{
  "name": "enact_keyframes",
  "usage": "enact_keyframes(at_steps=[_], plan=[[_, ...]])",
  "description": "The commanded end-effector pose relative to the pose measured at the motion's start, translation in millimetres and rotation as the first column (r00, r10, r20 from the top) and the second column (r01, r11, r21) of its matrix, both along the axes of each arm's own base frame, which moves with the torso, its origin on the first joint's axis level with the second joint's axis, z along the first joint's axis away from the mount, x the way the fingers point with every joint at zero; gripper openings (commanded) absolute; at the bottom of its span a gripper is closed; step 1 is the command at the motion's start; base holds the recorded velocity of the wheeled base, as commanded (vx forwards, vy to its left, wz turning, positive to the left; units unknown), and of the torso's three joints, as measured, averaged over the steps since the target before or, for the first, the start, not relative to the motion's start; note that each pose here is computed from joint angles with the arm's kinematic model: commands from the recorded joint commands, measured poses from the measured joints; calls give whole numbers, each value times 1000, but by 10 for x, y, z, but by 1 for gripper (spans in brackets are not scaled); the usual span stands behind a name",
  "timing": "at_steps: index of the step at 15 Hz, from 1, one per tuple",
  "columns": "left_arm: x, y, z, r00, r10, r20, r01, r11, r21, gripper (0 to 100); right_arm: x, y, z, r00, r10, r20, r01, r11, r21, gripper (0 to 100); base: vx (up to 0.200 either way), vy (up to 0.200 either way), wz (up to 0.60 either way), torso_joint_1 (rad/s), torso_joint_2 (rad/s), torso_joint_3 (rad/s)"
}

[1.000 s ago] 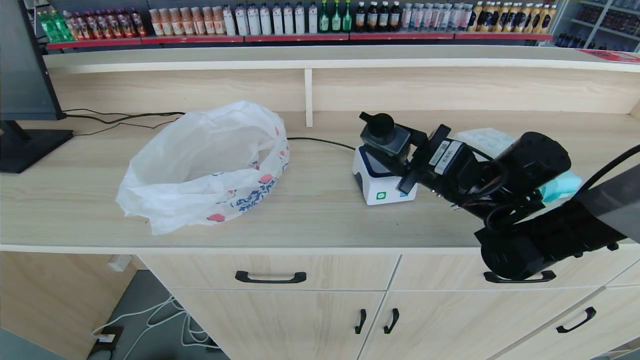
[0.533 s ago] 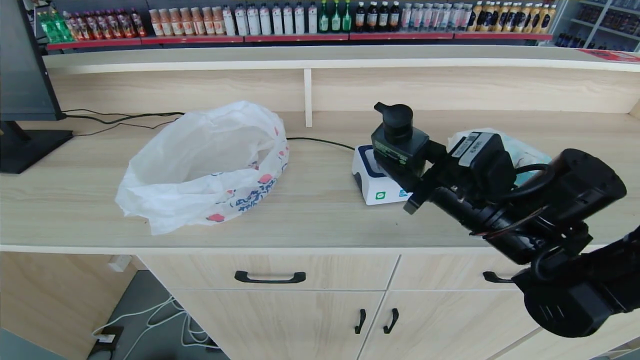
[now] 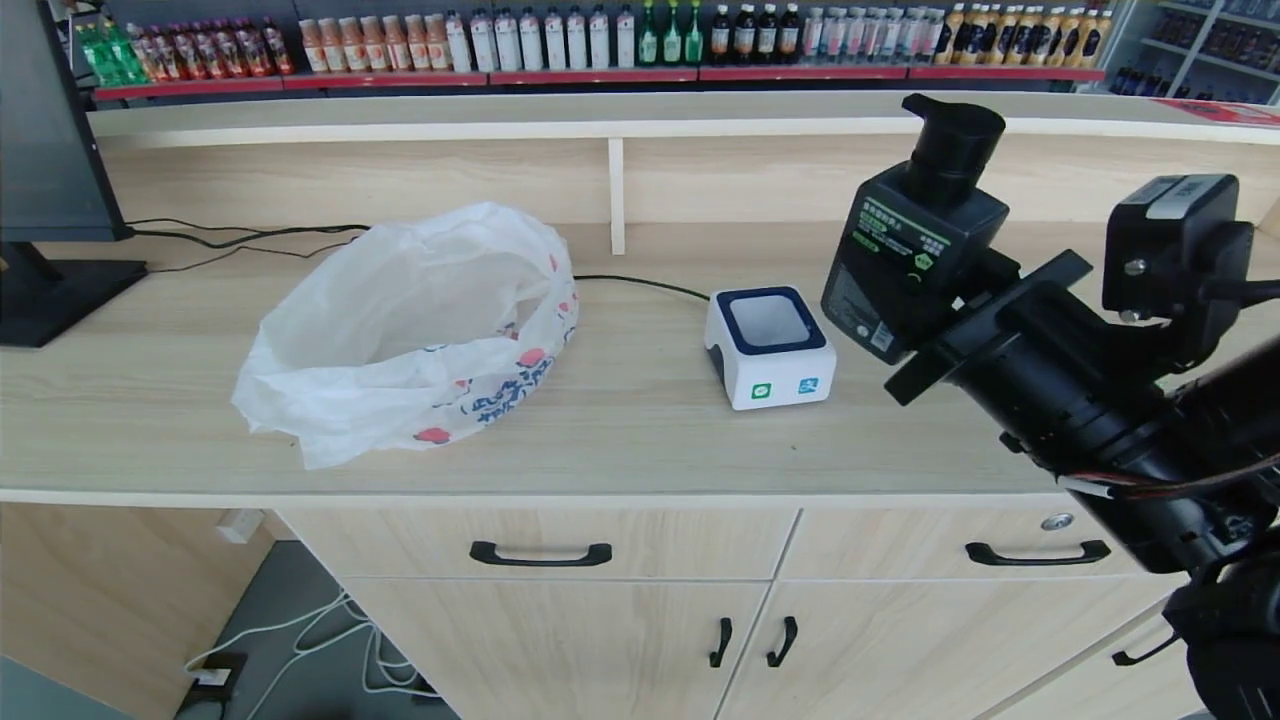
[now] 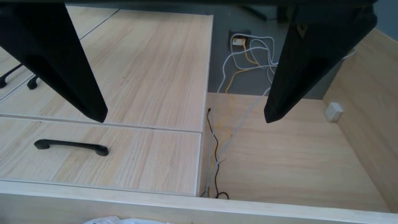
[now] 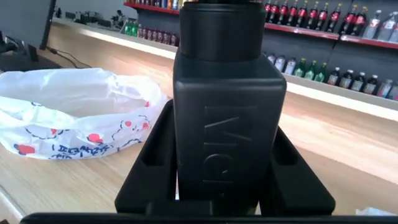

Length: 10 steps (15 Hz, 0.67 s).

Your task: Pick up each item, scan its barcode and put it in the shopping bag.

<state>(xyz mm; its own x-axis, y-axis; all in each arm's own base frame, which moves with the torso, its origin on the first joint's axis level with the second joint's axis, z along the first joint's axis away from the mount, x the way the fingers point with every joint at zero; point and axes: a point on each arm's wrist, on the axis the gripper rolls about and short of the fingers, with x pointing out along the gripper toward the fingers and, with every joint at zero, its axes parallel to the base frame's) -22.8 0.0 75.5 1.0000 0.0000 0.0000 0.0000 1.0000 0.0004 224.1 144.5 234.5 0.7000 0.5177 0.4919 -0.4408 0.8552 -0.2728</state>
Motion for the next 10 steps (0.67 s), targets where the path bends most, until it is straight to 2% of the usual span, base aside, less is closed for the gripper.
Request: enact_keyframes(at_steps=[1,3,4,6,10], plan=[[0,0,0,1000,0,0,0,1000,1,100,-122,-81,-72,998,-9,-68,12,999,39,0,0,0,0,0,0,0],[0,0,0,1000,0,0,0,1000,0,100,-100,-99,-58,990,-57,-126,74,988,139,0,0,0,0,0,0,0],[0,0,0,1000,0,0,0,1000,0,100,-82,-94,-40,989,-65,-135,88,982,167,0,-200,0,0,2,2,-2],[0,0,0,1000,0,0,0,1000,1,100,-70,-88,-41,988,-67,-140,91,981,174,0,-200,0,0,10,10,0],[0,0,5,1000,0,5,0,1000,23,100,-70,-125,-14,988,-78,-131,101,978,181,0,0,0,0,0,0,0]])
